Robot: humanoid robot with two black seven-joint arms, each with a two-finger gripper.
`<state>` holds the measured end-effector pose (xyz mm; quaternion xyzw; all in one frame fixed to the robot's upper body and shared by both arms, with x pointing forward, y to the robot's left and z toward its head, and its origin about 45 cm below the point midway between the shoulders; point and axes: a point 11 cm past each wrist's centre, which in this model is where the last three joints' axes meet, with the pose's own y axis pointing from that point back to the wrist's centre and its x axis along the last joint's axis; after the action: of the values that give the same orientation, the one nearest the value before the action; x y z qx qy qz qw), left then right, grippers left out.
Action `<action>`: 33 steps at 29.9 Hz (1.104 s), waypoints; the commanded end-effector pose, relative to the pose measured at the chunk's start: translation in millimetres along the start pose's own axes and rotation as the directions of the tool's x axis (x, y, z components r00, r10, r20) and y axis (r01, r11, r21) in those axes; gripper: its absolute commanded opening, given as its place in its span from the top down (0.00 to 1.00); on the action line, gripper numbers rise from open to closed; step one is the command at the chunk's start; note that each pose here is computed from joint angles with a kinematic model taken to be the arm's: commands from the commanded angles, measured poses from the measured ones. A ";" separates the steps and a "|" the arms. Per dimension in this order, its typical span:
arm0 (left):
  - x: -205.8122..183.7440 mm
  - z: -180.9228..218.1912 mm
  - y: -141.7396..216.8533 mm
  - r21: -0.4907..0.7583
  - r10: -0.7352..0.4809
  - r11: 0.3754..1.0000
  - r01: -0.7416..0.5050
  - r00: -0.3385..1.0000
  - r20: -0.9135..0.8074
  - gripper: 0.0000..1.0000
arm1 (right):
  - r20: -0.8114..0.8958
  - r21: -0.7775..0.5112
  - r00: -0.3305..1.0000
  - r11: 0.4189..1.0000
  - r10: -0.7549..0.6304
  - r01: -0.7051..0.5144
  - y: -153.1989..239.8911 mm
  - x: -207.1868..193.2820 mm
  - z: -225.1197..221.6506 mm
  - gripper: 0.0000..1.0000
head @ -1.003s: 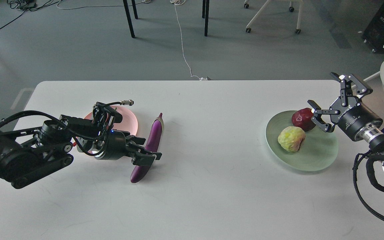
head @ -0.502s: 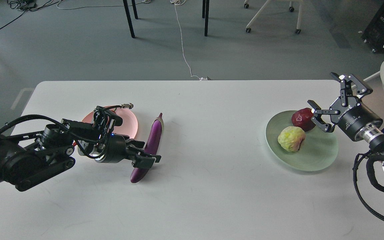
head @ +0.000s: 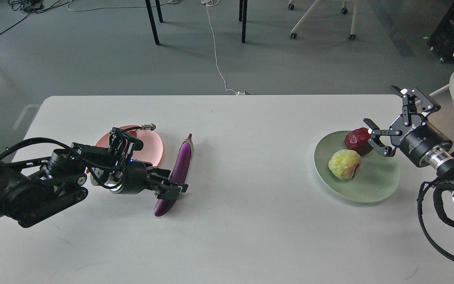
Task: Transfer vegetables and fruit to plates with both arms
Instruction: 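Lift the eggplant onto the pink plate and release it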
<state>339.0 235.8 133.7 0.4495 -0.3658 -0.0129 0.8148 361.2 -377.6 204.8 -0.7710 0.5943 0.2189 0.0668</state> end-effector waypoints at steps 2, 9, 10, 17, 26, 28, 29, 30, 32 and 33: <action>-1.8 -0.2 -0.1 0.001 -0.002 1.000 0.002 1.000 -0.003 0.84 | 0.000 0.000 1.000 1.000 0.000 0.000 0.0 0.0 0.0 0.03; 17.6 18.2 5.0 -0.061 0.055 0.997 -0.056 0.998 -0.016 0.87 | -0.001 -0.001 1.000 1.000 0.002 -0.002 0.6 0.7 0.1 0.03; 26.6 21.7 8.1 -0.077 0.081 0.994 -0.084 0.996 -0.040 0.87 | -0.001 -0.001 1.000 1.000 0.000 0.000 0.3 0.2 0.6 0.03; 64.8 7.7 39.2 -0.041 0.170 0.983 -0.178 0.974 -0.149 0.87 | -0.001 -0.004 1.000 1.000 -0.001 0.001 0.2 -0.5 1.7 0.03; 43.4 -46.9 75.0 0.099 0.173 0.983 -0.157 0.968 -0.184 0.86 | 0.001 -0.017 1.000 1.000 0.007 -0.007 4.1 2.4 8.0 0.03; 37.6 -53.1 80.0 0.116 0.169 0.982 -0.148 0.967 -0.192 0.85 | 0.002 -0.019 1.000 1.000 0.008 -0.008 4.5 2.7 8.5 0.03; 34.0 -56.0 82.5 0.124 0.167 0.982 -0.144 0.966 -0.198 0.85 | 0.002 -0.019 1.000 1.000 0.008 -0.008 4.5 2.7 8.5 0.03; 29.0 -58.9 84.7 0.133 0.163 0.982 -0.137 0.965 -0.205 0.84 | 0.001 -0.018 1.000 1.000 0.009 -0.009 4.8 3.2 8.1 0.03; 21.7 -62.3 86.9 0.142 0.154 0.982 -0.125 0.964 -0.215 0.83 | 0.003 -0.018 1.000 1.000 0.005 -0.005 4.5 1.7 8.1 0.03; 18.4 -63.7 87.4 0.146 0.149 0.982 -0.119 0.964 -0.221 0.82 | 0.004 -0.018 1.000 1.000 0.005 -0.005 4.5 1.6 8.1 0.03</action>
<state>369.7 318.7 193.7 0.4667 -0.3081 0.1189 0.8204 355.2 -378.0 196.8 -0.7691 0.5950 0.2256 0.0594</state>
